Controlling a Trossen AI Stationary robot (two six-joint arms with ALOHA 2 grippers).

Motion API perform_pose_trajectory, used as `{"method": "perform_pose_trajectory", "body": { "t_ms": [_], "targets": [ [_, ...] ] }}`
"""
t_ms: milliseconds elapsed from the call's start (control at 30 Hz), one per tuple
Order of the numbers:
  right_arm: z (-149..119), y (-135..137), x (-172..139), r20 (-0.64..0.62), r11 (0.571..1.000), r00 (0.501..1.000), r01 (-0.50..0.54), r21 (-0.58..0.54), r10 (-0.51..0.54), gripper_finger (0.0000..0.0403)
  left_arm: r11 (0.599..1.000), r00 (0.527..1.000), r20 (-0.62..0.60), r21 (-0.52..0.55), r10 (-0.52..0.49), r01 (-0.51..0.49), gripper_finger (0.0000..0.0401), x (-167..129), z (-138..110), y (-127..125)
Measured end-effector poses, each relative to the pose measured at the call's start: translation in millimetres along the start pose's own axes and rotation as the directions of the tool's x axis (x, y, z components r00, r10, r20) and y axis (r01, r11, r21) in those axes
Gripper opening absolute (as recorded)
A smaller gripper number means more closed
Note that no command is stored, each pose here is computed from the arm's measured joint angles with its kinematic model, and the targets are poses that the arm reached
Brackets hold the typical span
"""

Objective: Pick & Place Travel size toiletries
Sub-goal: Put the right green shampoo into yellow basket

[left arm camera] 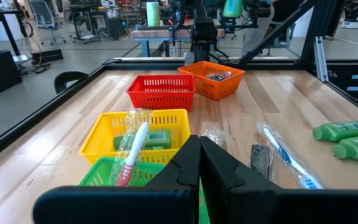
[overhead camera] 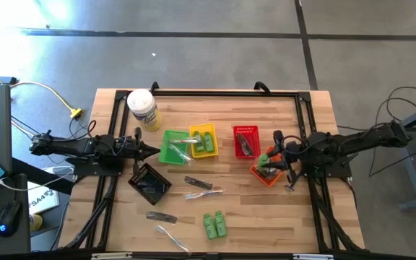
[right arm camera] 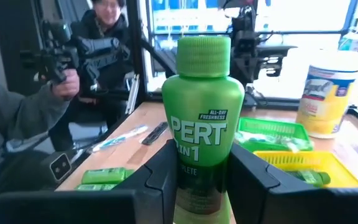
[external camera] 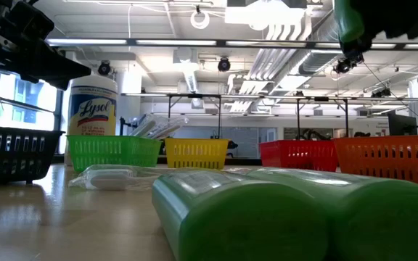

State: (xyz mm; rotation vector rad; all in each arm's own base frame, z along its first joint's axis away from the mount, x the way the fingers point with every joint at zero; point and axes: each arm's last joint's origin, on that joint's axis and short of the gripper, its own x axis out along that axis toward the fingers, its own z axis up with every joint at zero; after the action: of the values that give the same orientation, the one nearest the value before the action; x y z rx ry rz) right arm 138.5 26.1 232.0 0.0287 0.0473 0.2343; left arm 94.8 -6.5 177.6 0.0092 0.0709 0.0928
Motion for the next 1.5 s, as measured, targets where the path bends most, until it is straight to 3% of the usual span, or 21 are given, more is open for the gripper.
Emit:
{"method": "perform_pose_trajectory", "body": {
  "t_ms": [533,800,1500],
  "targets": [
    [-57,-1,-23,0.120,1.000,0.993,-0.010,-0.007,0.011,0.0101,1.000,1.000,-0.014,-0.027,-0.001,0.000,0.0000,0,-1,0],
    [-57,-3,-23,0.120,0.999,0.992,0.039,0.021,-0.041,0.0102,0.999,1.000,-0.015,-0.044,-0.001,0.000,0.0000,0,-1,0],
    [-62,-3,-20,0.066,0.997,0.997,0.036,0.075,-0.041,0.0102,0.999,1.000,-0.015,-0.050,-0.001,0.000,0.0000,0,-1,0]
  ]
}}
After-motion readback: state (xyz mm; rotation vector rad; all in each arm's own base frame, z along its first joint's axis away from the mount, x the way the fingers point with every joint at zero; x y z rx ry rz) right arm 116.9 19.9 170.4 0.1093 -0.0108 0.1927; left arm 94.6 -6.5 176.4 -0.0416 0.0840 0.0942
